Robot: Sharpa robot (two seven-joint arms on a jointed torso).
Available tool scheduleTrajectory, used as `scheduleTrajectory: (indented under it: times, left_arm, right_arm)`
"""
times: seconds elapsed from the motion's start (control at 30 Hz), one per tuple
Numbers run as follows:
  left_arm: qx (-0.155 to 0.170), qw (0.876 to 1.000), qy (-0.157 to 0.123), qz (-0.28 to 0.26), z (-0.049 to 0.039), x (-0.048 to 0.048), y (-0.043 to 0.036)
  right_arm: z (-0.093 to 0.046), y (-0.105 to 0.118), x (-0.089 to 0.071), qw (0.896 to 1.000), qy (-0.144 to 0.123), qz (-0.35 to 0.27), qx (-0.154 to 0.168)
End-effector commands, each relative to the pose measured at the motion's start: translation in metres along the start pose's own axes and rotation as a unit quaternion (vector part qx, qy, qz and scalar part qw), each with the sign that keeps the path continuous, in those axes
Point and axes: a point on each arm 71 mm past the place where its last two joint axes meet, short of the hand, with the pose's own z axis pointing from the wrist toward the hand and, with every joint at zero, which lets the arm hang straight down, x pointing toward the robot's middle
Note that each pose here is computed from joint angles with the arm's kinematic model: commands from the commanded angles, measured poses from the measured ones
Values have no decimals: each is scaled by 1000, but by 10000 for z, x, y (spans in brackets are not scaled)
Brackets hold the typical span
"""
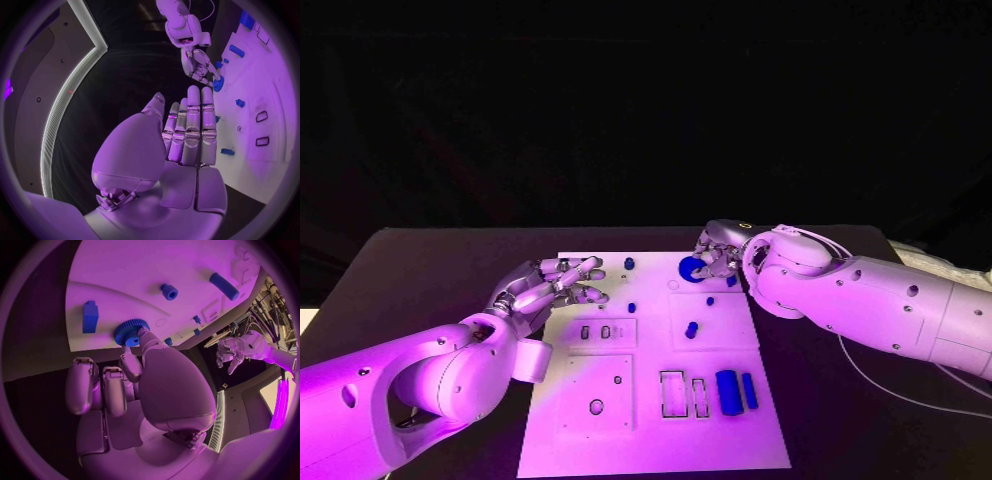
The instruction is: Assemble the parts on the task board
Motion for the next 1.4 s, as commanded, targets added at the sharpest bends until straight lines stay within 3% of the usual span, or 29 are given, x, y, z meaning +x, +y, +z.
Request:
scheduleTrajectory:
  times: [0.03, 0.33, 0.5, 0.93, 1.4]
  left_arm:
    - [4, 1000, 13, -2, 5, 29, -10]
    - [4, 1000, 11, -1, 8, 13, -11]
    - [5, 1000, 9, 0, 12, -4, -11]
    - [5, 1000, 7, 0, 18, -20, -9]
    - [5, 1000, 8, 0, 22, -12, -8]
  right_arm:
    - [-24, 9, 127, 999, 11, -35, 4]
    - [-136, 217, 22, 997, -75, -5, -24]
    - [-194, 391, -34, 994, -95, 13, -46]
    - [-115, 838, 74, 994, -66, 33, -85]
    - [14, 1047, 228, 994, -45, 27, -95]
